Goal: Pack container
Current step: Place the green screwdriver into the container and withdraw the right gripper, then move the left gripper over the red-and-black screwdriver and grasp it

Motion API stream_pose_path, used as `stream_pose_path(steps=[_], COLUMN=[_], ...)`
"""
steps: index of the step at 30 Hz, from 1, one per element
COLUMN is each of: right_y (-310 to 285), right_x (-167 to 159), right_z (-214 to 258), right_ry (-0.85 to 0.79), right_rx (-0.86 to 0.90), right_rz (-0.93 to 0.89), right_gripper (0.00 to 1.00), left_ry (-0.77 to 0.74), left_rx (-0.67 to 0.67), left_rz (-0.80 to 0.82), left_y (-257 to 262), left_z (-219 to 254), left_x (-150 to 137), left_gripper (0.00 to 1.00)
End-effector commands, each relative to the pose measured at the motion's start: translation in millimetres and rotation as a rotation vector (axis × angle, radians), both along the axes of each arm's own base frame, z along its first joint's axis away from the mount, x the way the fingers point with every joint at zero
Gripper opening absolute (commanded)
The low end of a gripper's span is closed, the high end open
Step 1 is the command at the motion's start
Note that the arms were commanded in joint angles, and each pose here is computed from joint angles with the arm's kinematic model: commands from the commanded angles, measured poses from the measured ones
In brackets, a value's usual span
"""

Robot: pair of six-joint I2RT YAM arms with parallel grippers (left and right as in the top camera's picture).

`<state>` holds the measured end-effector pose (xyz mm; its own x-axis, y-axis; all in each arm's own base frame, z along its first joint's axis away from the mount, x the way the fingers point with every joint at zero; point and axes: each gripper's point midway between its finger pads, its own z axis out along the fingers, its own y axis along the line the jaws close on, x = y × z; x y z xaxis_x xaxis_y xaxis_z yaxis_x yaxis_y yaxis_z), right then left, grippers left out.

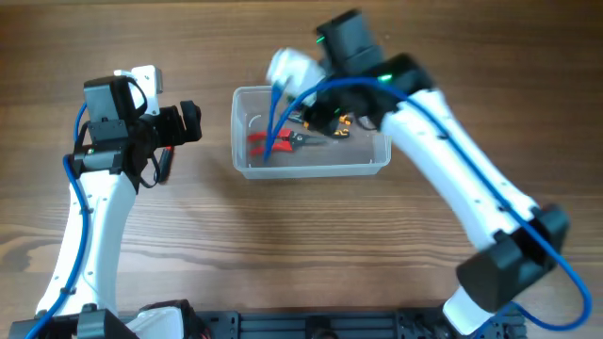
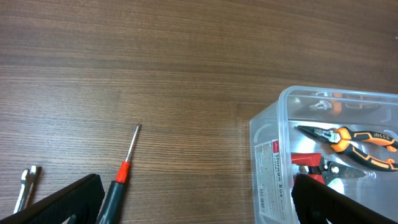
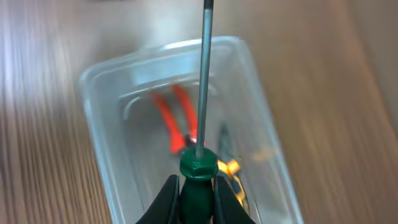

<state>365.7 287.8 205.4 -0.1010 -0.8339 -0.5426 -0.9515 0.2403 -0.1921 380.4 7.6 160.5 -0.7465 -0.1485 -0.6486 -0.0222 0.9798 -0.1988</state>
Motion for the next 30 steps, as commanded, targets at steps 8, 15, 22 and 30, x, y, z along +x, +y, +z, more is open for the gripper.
stream_pose_path(steps=[8,15,22,30], right_y=[28.1,3.8,-50.9,-344.6], right_x=[-35.6,-14.3,65.3,99.5], right_z=[-160.1,-174.0,-55.5,69.3], right_ry=[0.188,0.15,0.231,0.225], right_rx=[-0.191,-0.372,-0.107,0.371], right_rz=[0.473,0.306,-0.39,-1.539], right_gripper=[0.05,0.43,0.27,0.57], left_ry=[-0.015,-0.015,-0.015,-0.015], left_rx=[-0.017,-0.017,-0.017,-0.034], left_rz=[0.003,0.003,0.003,-0.001], left_y=[0.2,0.2,0.2,-2.5], left_z=[6.3,6.4,6.4,6.8], left_x=[4.3,4.4,4.4,4.3], left_gripper=[1.0,1.0,1.0,1.0])
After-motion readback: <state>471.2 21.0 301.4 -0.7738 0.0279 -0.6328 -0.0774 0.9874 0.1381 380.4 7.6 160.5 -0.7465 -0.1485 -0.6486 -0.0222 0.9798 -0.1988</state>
